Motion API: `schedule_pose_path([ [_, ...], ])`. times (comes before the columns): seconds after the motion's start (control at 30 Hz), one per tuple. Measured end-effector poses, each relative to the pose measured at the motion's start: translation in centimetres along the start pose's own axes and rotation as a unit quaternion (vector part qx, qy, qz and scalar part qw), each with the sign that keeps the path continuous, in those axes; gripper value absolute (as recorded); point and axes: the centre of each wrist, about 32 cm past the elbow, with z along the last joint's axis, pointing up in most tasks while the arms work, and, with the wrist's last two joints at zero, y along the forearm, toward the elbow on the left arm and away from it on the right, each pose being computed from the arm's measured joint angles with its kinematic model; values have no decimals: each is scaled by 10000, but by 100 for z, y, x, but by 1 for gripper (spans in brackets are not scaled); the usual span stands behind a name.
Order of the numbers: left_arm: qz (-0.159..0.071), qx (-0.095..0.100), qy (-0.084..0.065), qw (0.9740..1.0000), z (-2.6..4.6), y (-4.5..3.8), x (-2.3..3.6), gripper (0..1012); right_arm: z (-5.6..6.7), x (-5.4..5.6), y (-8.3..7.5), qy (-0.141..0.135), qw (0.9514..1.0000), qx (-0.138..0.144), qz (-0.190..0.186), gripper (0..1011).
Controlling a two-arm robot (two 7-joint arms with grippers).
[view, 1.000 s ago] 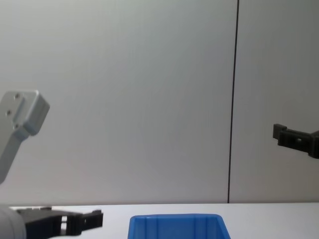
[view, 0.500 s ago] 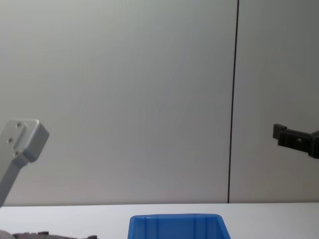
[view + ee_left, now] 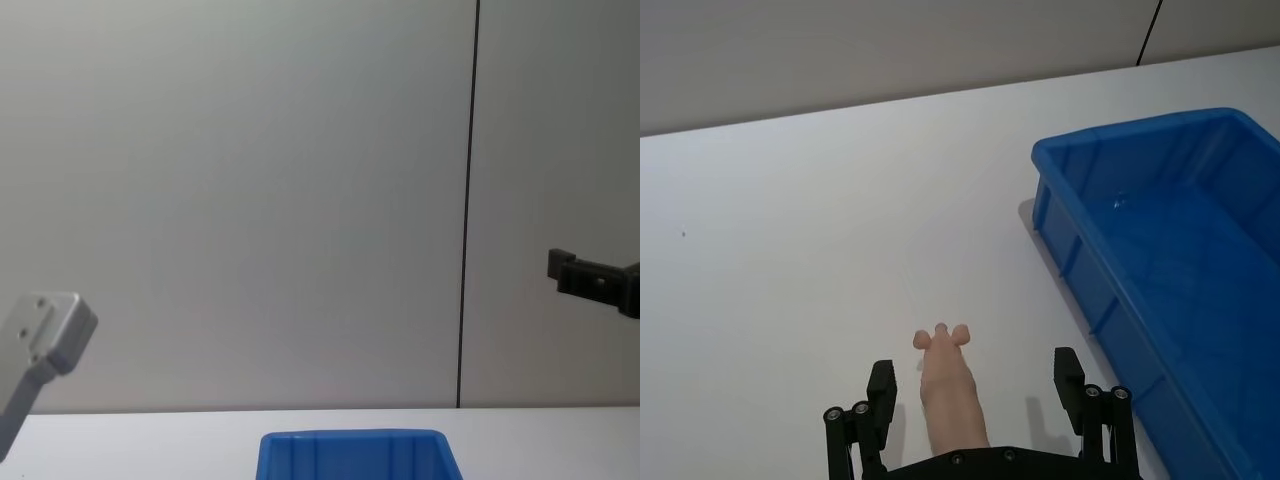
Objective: Pick up the two dolls from the table and place them into the box.
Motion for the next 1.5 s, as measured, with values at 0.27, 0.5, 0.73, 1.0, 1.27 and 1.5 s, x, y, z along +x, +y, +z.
schedule_pose_path([
  [0.27,-33,164,74,9998,-82,-65,46,1001,0,0,0,0,10000,0,0,1001],
  [0.5,-48,289,132,9995,-144,-113,78,1001,0,0,0,0,10000,0,0,1001],
  [0.73,-47,392,172,9991,-193,-152,100,882,0,0,0,0,10000,-1,0,1001],
  [1.0,-19,478,168,9987,-226,-185,111,617,0,0,0,0,10000,0,0,1001],
  [1.27,38,528,119,9985,-235,-196,106,397,0,0,0,0,10000,0,0,1001],
  [1.5,125,456,5,9989,-214,-182,92,389,0,0,0,0,10000,0,0,1001],
])
